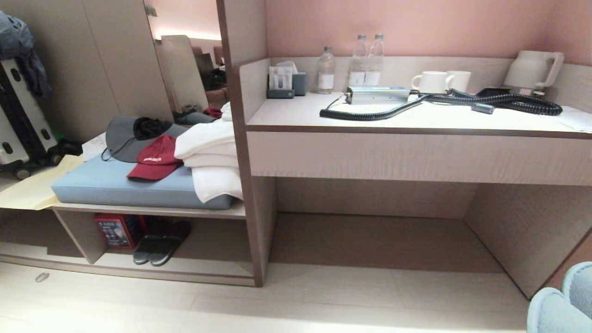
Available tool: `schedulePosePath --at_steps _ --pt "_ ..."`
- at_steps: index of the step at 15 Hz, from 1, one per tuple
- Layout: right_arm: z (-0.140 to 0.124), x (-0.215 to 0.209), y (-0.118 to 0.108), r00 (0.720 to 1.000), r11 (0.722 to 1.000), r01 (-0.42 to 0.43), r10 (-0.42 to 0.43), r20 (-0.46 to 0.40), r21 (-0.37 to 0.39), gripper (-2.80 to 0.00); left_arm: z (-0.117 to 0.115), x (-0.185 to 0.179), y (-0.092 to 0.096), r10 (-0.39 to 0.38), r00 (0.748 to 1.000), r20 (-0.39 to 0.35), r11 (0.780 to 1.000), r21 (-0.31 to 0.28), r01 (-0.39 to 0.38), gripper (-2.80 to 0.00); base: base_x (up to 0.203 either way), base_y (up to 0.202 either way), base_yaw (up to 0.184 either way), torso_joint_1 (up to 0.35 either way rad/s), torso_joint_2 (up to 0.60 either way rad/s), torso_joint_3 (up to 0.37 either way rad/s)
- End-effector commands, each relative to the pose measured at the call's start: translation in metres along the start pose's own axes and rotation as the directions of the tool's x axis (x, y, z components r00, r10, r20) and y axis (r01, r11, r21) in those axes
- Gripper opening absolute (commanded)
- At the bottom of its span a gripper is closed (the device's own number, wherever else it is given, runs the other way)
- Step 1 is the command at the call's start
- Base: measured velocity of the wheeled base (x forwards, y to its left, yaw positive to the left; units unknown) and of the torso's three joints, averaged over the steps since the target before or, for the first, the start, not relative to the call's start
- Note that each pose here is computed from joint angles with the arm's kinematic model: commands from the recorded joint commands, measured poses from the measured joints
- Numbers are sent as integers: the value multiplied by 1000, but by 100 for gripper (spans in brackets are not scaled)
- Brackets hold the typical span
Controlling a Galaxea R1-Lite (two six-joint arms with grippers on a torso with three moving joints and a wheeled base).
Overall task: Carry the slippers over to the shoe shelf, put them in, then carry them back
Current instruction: Place the slippers on the floor
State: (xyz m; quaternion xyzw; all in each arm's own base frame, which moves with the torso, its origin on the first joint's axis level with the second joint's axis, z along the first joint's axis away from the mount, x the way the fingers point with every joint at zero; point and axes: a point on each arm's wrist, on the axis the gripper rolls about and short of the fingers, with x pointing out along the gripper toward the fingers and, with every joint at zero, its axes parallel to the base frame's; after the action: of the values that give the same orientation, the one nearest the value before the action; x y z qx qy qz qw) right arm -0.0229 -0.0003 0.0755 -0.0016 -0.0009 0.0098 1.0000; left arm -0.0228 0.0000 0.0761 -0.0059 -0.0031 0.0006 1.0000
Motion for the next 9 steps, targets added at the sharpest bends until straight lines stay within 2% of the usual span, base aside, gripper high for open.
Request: schedulePosePath --at_steps 1,5,9 --pt "0 0 0 1000 1000 -2 2 -3 0 -280 0 0 0 2 1000 -2 1000 0 -2 -280 0 -196 3 6 6 6" --pt "0 0 0 1000 1000 -1 1 -3 0 -280 0 0 0 1 1000 0 1000 -2 -1 -280 0 -178 3 1 2 4" --pt "0 0 0 1000 1000 -1 1 -2 0 -280 0 0 0 0 1000 0 1000 0 0 -280 0 -22 2 2 1 1"
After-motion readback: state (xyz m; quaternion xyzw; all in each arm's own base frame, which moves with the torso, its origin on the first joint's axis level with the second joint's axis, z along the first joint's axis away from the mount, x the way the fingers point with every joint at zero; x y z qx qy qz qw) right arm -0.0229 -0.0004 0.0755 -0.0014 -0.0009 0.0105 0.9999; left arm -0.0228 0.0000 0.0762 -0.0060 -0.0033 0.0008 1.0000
